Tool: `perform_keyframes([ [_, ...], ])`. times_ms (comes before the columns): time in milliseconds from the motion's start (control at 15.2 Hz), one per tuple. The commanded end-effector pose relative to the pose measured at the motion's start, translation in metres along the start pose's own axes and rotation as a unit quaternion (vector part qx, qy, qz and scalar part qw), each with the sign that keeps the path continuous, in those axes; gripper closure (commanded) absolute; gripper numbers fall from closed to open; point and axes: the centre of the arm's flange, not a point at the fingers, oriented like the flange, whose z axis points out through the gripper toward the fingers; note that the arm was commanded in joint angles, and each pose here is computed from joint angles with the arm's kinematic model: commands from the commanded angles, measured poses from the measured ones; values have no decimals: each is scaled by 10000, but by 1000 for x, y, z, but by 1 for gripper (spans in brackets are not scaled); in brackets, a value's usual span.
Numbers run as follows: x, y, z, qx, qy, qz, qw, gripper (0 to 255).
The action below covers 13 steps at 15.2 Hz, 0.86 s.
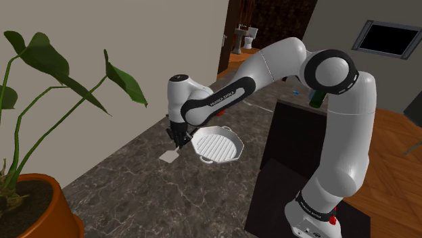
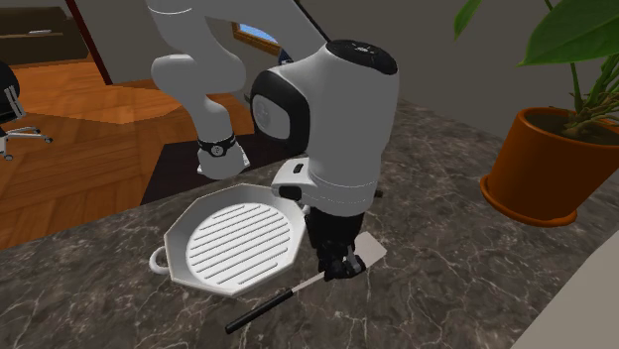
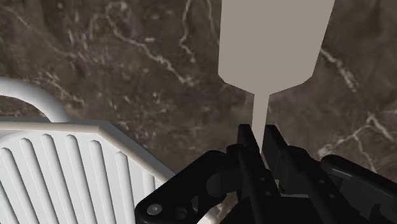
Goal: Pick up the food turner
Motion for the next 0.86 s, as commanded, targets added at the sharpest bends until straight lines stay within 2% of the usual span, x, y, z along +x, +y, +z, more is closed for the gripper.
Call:
perform_keyframes([
  [0,1,0,-10,-4,-1,0,10000,255],
  [660,4,0,-63,-4,-1,0,10000,255],
  [792,4,0,-63,-4,-1,0,10000,255],
])
